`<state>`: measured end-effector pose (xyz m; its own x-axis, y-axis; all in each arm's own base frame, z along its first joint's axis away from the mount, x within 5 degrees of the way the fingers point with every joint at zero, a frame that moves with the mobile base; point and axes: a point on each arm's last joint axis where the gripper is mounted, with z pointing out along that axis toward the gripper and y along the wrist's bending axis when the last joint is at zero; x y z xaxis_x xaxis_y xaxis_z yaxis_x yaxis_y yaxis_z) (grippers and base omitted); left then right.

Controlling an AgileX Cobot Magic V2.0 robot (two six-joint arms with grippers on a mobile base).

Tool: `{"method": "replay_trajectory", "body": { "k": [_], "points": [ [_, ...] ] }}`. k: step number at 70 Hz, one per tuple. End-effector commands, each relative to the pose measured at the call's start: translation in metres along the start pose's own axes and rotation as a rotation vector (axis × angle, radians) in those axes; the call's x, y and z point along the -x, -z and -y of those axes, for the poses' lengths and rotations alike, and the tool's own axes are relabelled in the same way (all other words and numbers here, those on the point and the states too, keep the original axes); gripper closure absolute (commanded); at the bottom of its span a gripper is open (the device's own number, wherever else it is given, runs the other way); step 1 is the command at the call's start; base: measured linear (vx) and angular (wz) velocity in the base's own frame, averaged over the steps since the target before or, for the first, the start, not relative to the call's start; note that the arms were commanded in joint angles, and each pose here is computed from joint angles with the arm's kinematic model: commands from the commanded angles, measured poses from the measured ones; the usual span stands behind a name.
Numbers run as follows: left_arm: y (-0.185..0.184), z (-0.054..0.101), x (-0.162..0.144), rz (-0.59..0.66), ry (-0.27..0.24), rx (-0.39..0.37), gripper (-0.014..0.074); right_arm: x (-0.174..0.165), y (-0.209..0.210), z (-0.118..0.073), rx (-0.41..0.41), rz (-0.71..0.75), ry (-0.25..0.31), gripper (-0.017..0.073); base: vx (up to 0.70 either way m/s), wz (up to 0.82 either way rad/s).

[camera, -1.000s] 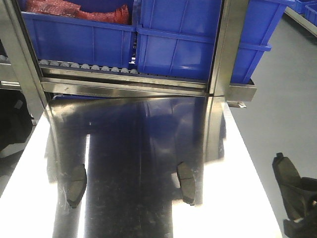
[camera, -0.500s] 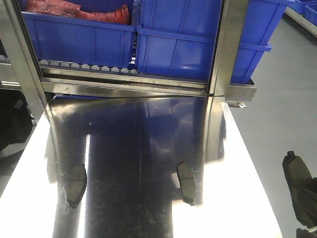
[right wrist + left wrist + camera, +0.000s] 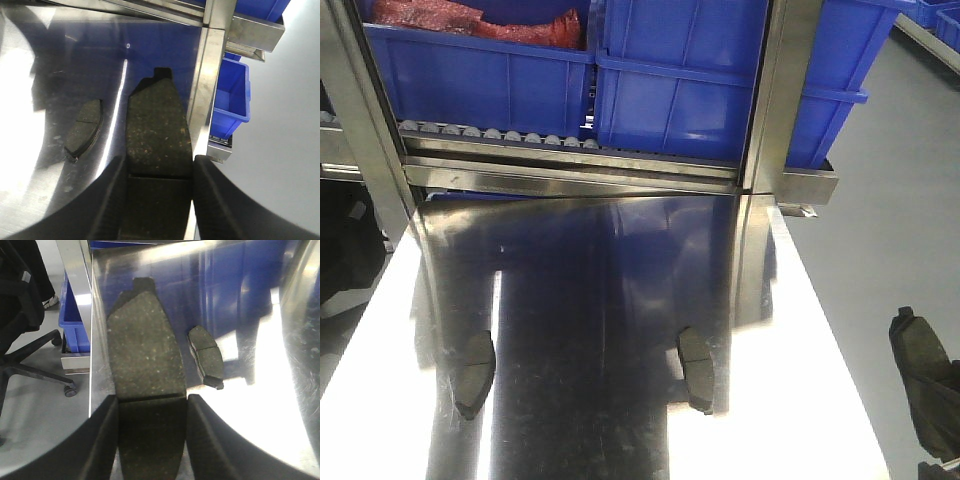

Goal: Move and align brake pads A on conveyor
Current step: 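Lift the brake pad off the table with the right gripper, then turn the base away from the table holding both pads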

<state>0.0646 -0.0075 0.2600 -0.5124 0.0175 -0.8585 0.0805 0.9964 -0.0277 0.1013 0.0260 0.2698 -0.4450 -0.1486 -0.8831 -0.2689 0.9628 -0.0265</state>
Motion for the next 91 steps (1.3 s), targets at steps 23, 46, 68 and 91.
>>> {"method": "replay_trajectory", "body": {
  "k": [23, 46, 68, 91],
  "points": [
    [0.0047, 0.0005, 0.0153, 0.107, 0.009, -0.004, 0.0437, 0.0174, 0.0048, 0.0014, -0.013, 0.117, 0.013, 0.0459, 0.00, 0.00],
    [0.0047, 0.0005, 0.0153, 0.107, 0.009, -0.004, 0.0437, 0.0174, 0.0048, 0.0014, -0.013, 0.117, 0.013, 0.0459, -0.03, 0.06],
    [0.0047, 0.0005, 0.0153, 0.107, 0.009, -0.004, 0.0437, 0.0174, 0.0048, 0.0014, -0.013, 0.117, 0.013, 0.0459, -0.14, 0.27],
    [0.0047, 0.0005, 0.0153, 0.107, 0.009, -0.004, 0.0437, 0.0173, 0.0047, 0.0014, -0.013, 0.116, 0.013, 0.0459, -0.18, 0.39]
  ]
}}
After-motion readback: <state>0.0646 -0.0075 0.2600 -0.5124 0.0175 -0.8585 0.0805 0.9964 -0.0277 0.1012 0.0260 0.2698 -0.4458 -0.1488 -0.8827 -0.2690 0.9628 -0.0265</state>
